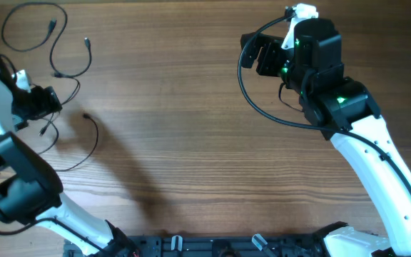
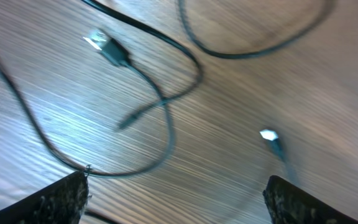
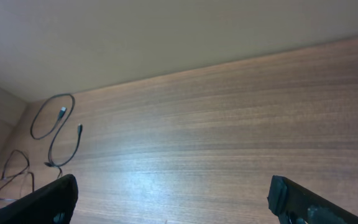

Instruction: Untangle cables

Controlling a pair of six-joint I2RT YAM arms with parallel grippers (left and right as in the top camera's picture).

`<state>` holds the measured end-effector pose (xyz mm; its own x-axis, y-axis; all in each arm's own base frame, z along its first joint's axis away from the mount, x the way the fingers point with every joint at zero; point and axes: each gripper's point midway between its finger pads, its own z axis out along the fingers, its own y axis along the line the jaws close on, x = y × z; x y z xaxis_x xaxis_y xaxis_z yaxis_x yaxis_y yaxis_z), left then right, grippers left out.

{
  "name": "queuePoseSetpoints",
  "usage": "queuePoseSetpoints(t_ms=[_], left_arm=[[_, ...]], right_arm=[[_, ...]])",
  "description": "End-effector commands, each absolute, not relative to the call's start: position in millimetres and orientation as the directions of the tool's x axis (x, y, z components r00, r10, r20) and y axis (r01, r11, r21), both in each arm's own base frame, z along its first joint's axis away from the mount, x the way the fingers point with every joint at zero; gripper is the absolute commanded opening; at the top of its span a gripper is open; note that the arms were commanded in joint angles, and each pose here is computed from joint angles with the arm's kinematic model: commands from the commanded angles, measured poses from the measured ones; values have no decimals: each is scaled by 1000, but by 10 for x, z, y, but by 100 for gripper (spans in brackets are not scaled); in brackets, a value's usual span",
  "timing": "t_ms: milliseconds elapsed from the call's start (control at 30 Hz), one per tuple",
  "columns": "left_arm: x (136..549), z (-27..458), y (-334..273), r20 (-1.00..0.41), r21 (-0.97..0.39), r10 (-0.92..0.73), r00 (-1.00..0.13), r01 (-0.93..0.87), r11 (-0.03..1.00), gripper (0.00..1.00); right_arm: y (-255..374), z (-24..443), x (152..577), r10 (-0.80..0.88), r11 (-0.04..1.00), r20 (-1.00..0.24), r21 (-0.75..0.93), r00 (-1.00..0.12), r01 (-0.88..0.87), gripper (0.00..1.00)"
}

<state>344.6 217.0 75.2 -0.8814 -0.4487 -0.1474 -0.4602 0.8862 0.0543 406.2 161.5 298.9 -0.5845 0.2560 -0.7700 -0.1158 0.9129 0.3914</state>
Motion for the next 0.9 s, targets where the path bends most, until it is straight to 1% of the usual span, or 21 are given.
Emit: queuePoseSetpoints(t_ms=[0, 67, 133, 167, 200, 233, 267, 300, 400, 567, 767, 833, 867], left_arm=[[3357, 616, 2377, -107, 191, -414, -904, -428, 884, 88], [3394, 554, 2372, -102, 181, -383, -918, -396, 900, 80], [3442, 462, 2229, -77, 103, -288, -955, -295, 950, 84], [3452, 423, 2151, -67, 61, -256, -964, -260, 964, 83], [3462, 384, 2083, -61, 21, -247, -967, -249, 968, 78], [3461, 342, 2052, -51, 2, -249, -967, -250, 968, 70], [3452, 309, 2039, -42, -3, -250, -967, -250, 968, 59], [3436, 272, 2025, -30, -7, -249, -968, -249, 969, 57], [3366, 153, 1981, 7, -18, -248, -969, -248, 969, 60], [3336, -30, 1964, 15, -20, -248, -969, -249, 968, 58], [3320, -126, 1957, 5, -17, -250, -968, -250, 968, 51], [3318, -171, 1953, -1, -15, -253, -968, -253, 967, 48], [3308, -190, 1947, 0, -15, -253, -968, -253, 967, 42]], right_arm=[[1587, 2963, 4087, 263, 918, -768, 386, -584, -94, 100], [1588, 2971, 4092, 264, 917, -770, 387, -581, -95, 100], [1590, 2980, 4097, 266, 916, -771, 388, -578, -97, 100], [1591, 2986, 4100, 268, 916, -772, 390, -577, -96, 100], [1592, 2991, 4102, 270, 915, -772, 392, -575, -97, 100], [1594, 2999, 4107, 271, 914, -774, 393, -572, -98, 99], [1594, 3002, 4108, 272, 914, -774, 393, -571, -98, 100], [1594, 3002, 4108, 271, 914, -775, 393, -571, -99, 100], [1595, 3004, 4109, 272, 914, -775, 394, -571, -99, 100], [1594, 3000, 4107, 271, 914, -774, 393, -572, -98, 100], [1594, 3000, 4107, 272, 914, -774, 393, -572, -98, 100], [1594, 3000, 4107, 271, 914, -774, 393, -572, -98, 100], [1594, 3000, 4107, 271, 914, -774, 393, -572, -98, 100]])
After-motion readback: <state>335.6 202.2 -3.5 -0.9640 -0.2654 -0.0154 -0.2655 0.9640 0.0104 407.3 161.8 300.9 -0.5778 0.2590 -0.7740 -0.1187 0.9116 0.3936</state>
